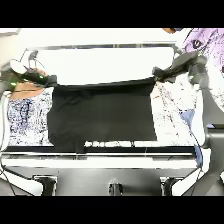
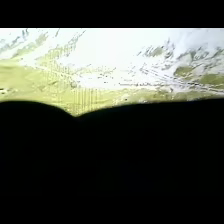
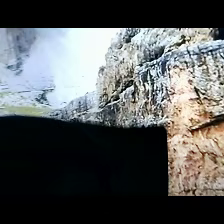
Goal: Fold the clothes and pants, and hang the long-sleeved shirts on hangers.
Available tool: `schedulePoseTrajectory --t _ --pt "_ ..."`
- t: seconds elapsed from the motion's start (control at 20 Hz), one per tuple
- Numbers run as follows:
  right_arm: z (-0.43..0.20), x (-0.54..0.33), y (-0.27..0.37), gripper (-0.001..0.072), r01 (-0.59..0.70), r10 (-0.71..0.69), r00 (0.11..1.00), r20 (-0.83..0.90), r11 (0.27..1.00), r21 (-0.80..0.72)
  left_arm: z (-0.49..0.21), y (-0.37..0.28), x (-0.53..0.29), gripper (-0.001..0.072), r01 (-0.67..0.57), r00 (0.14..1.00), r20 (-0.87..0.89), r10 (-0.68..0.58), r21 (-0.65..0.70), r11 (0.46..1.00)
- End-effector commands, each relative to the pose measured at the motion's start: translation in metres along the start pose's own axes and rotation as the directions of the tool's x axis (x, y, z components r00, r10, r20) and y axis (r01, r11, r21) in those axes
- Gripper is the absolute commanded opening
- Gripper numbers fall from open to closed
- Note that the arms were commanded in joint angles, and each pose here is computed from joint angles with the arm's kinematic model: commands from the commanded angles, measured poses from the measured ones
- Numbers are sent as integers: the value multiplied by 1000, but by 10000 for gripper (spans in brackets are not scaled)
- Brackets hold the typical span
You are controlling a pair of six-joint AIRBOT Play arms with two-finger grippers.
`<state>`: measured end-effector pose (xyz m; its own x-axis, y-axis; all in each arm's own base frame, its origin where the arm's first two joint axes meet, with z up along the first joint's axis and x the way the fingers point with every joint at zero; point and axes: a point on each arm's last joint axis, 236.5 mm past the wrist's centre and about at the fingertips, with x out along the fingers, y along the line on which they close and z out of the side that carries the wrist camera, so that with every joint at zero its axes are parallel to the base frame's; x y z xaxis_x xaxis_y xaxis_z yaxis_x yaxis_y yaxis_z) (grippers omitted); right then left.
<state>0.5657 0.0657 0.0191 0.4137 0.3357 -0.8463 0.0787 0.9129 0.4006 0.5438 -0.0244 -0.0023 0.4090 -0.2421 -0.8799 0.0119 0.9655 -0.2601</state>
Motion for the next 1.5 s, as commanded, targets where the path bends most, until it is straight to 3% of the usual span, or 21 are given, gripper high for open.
schedulePoseTrajectory --t 0.0,0.1,0.15,0.2,0.25,0.3,0.5,0.7,0.95,1.2,1.45 --pt "-21 67 -26 30 24 -19 996 -84 998 60 -24 5 67 21 8 996 -86 -10 -21 1000" --pt "-27 76 -31 31 30 -22 994 -110 997 70 -31 2 76 25 30 994 -108 -34 -43 999" --pt "-28 76 -31 41 30 -22 993 -113 997 71 -30 0 75 79 39 993 -107 -44 -52 998" --pt "-28 73 -28 132 23 -13 993 -116 996 83 -29 -1 70 230 47 993 -105 -53 -62 997" --pt "-29 67 -23 292 12 -2 992 -124 996 83 -27 -1 62 421 52 992 -111 -59 -69 996" --pt "-28 56 -23 392 8 -1 992 -127 998 58 -25 1 48 539 54 991 -121 -62 -70 996" --pt "-43 -22 -34 405 -15 -8 978 -207 994 -111 -25 38 -35 540 34 991 -128 -49 -114 993" --pt "-73 -78 -67 411 -93 98 971 -217 995 34 -79 92 -98 539 -17 991 -135 -23 -282 959" --pt "-202 -71 -102 422 -83 149 918 -367 978 189 -189 106 -120 537 -70 981 -192 -27 -482 873" --pt "-282 -44 -103 485 -89 197 865 -461 965 246 -227 98 -119 537 -85 977 -210 -28 -511 855" --pt "-282 -30 -97 484 -132 236 883 -406 954 268 -224 100 -118 537 -85 981 -195 -20 -512 855"
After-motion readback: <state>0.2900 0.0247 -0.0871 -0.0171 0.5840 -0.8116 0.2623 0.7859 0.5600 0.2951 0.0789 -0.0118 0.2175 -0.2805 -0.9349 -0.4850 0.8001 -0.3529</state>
